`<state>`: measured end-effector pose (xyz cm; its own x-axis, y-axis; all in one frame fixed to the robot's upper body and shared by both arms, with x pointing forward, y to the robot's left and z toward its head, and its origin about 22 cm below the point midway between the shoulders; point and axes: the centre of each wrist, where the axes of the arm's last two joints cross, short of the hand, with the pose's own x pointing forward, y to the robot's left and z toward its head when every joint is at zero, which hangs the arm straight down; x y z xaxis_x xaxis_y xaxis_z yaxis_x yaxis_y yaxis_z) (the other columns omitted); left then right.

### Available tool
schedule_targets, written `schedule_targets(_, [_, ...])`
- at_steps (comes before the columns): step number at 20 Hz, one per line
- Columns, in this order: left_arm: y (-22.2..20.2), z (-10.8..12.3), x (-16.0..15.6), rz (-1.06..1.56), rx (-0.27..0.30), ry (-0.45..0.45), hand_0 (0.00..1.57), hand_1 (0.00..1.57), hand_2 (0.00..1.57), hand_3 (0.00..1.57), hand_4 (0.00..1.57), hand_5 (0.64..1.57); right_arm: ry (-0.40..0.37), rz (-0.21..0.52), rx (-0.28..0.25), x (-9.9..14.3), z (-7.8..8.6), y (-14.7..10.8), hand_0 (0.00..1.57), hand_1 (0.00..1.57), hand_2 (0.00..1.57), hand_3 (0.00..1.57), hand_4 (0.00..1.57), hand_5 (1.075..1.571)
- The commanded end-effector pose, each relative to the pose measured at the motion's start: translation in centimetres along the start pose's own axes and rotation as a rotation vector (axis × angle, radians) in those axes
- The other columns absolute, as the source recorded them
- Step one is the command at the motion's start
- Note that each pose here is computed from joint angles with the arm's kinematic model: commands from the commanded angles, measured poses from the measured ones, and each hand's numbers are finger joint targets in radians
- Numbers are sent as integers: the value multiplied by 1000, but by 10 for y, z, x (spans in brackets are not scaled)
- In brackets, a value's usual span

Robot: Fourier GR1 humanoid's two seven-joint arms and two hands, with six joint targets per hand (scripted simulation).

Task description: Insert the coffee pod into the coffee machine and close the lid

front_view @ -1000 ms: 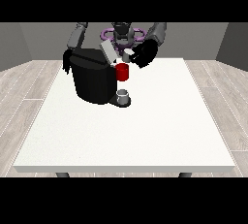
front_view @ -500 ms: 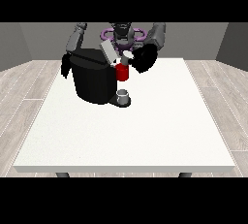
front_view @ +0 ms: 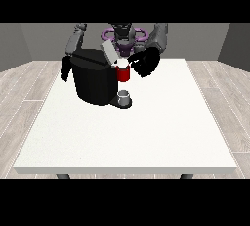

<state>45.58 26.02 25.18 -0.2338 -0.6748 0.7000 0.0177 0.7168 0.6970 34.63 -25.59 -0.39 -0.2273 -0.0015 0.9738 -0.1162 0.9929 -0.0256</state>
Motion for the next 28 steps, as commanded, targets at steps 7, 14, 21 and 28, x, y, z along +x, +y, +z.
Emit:
schedule_targets(7, [4,-9,30,-9,39,-60,1403,1403,1436,1395,629,1571,-25,-32,3,11,-23,-10,0,0,0,0,320,1571])
schedule_targets(14, [-74,14,-41,178,-78,-76,0,0,0,0,0,1571,80,-69,-36,-34,38,-20,0,0,0,0,201,1571])
schedule_targets(21, [-164,75,-120,476,-157,26,0,0,0,0,0,1571,194,-87,-127,-77,124,-35,0,0,0,0,205,1571])
schedule_targets(28, [-211,179,-209,715,-165,194,0,0,0,0,272,1571,277,-47,16,-77,153,6,0,0,0,0,0,1571])
